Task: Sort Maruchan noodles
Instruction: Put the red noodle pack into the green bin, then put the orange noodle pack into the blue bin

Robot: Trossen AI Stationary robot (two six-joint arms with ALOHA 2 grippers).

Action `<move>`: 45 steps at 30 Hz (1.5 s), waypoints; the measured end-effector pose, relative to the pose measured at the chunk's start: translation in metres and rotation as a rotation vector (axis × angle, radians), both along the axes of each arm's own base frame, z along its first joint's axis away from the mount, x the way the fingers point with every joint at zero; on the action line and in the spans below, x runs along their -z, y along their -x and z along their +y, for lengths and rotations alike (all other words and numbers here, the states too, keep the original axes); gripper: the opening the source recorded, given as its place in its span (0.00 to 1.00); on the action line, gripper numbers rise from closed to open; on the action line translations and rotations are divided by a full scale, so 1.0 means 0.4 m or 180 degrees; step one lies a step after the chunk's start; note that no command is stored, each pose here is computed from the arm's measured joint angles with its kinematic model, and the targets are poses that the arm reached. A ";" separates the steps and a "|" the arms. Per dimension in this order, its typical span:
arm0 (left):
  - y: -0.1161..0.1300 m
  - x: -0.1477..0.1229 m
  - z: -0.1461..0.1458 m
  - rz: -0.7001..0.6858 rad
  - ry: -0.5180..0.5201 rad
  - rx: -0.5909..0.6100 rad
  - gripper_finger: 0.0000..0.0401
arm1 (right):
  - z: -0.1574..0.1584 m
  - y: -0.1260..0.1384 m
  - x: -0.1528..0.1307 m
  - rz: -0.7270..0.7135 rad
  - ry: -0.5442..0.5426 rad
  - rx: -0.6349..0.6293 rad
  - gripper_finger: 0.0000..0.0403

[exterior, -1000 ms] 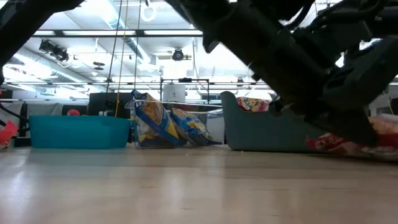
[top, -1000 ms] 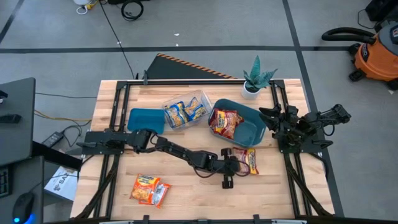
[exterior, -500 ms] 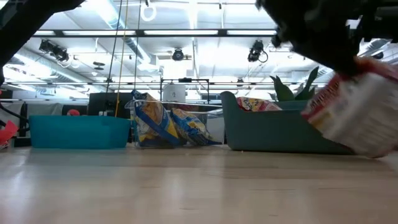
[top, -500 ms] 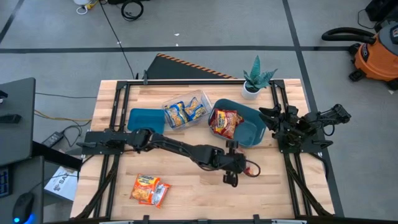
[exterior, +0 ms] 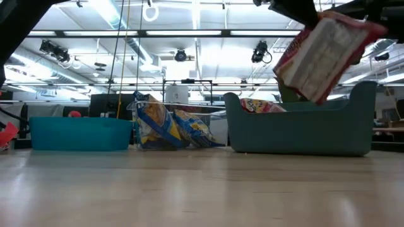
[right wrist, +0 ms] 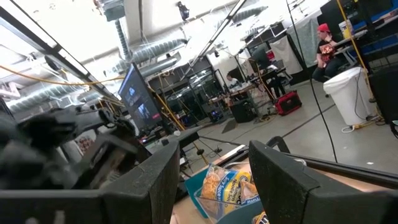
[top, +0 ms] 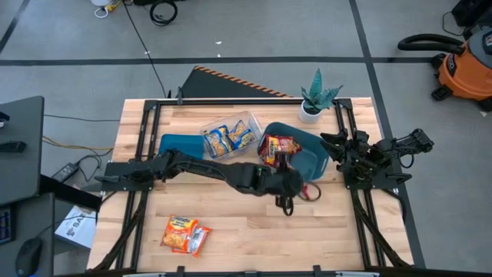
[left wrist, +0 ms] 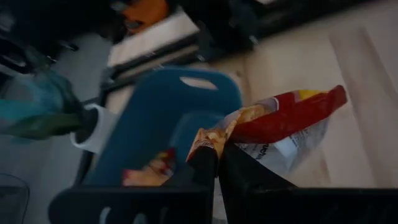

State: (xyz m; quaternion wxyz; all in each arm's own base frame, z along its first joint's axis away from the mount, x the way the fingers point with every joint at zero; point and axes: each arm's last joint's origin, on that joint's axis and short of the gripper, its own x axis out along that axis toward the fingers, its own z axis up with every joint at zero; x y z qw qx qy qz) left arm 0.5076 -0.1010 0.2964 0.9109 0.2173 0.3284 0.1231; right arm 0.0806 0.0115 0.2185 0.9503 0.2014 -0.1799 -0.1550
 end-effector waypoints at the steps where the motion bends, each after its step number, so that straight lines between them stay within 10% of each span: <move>1: -0.002 -0.009 0.014 -0.0053 -0.0007 -0.0022 0.04 | 0.000 0.000 0.000 0.0004 0.0002 0.0000 0.49; 12: -0.063 -0.029 0.248 -0.0574 0.0320 -0.0044 0.04 | 0.000 0.000 0.000 0.0002 0.0000 0.0003 0.49; 20: -0.055 0.173 0.376 0.0129 0.1249 -0.0193 0.05 | 0.000 0.000 0.000 -0.0002 -0.0001 0.0000 0.49; 32: -0.026 0.190 0.298 0.0689 0.1069 -0.0038 0.08 | 0.000 0.000 0.000 0.0001 0.0000 0.0001 0.49; 40: 0.026 0.113 0.235 0.0866 0.0307 -0.0304 0.33 | 0.000 0.000 0.000 0.0000 -0.0002 0.0005 0.49; 45: 0.103 0.047 0.190 0.1175 0.0617 -0.0388 0.43 | 0.000 0.000 0.000 0.0001 -0.0002 0.0005 0.49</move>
